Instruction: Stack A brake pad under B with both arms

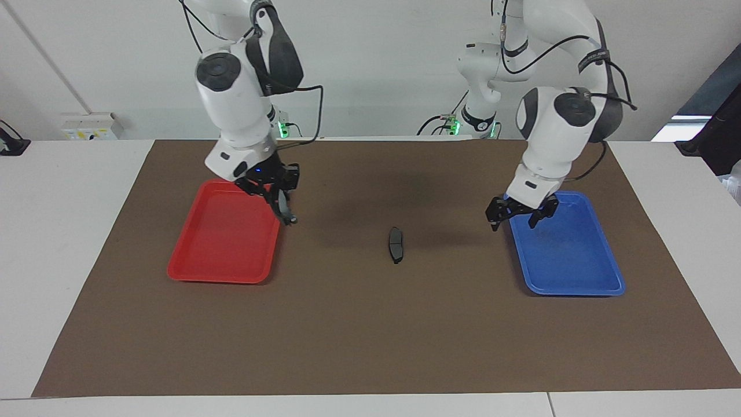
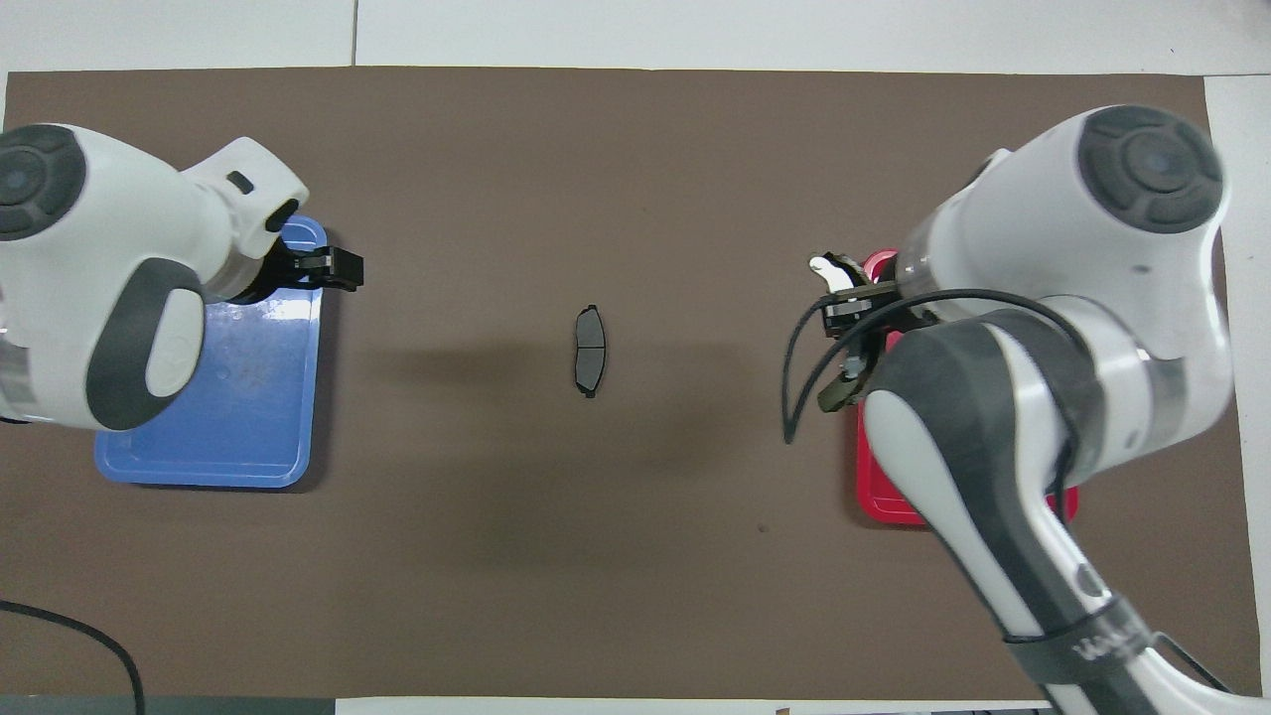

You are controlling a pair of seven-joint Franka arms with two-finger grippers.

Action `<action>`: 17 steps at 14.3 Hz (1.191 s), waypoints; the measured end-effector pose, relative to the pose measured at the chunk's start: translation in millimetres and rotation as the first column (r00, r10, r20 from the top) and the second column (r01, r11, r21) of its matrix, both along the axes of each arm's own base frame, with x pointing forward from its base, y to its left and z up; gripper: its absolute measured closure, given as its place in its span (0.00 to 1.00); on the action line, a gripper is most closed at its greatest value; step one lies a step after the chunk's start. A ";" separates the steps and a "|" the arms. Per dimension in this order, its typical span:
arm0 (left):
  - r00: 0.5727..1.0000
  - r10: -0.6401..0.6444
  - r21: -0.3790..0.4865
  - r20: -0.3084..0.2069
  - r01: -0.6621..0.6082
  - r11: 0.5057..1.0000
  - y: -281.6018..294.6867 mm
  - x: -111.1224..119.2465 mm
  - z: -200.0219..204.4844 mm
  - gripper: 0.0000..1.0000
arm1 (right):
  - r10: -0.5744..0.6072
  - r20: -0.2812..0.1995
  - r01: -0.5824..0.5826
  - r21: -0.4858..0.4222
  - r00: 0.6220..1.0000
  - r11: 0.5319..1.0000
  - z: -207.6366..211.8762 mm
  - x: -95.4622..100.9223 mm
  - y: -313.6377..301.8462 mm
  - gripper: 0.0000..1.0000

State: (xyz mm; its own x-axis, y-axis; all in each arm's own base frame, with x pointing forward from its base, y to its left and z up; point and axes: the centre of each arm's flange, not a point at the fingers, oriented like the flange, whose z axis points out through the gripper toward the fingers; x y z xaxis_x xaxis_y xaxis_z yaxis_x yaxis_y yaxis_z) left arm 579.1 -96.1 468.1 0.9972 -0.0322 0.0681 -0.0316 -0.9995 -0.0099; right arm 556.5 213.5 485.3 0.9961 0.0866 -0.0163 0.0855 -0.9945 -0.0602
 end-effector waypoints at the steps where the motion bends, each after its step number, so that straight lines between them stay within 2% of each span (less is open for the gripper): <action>1: 1.000 -0.001 0.004 -0.010 0.001 1.000 25.7 -2.6 14.3 0.00 | -0.014 0.012 0.014 0.006 1.000 1.000 -12.3 0.5 30.1 0.56; 4: 0.999 0.000 0.003 -0.040 0.000 1.000 75.8 -13.2 71.5 0.00 | -0.035 0.017 0.035 0.035 0.999 0.999 -57.6 0.1 99.7 0.56; 7: 0.999 0.015 -0.016 -0.047 -0.015 1.000 93.6 -22.2 138.2 0.00 | -0.023 -0.003 0.023 0.010 1.000 1.000 -111.7 1.7 151.8 0.56; 9: 0.998 0.016 -0.018 -0.058 -0.017 1.000 95.3 -28.6 163.9 0.00 | -0.002 -0.006 0.002 0.001 1.000 1.000 -141.4 1.4 172.6 0.56; 11: 0.997 0.014 -0.019 -0.076 -0.016 1.000 94.4 -33.6 173.3 0.00 | 0.012 0.005 -0.012 0.004 1.000 1.000 -155.3 -1.6 185.8 0.56; 14: 0.994 0.008 -0.019 -0.108 -0.010 1.000 91.0 -40.3 174.3 0.00 | -0.015 0.025 0.014 0.034 1.000 0.999 -150.5 2.7 188.5 0.56; 17: 0.993 0.006 -0.019 -0.115 -0.008 1.000 90.3 -40.8 172.1 0.00 | -0.037 0.038 0.035 0.050 0.999 0.998 -148.8 5.7 188.6 0.56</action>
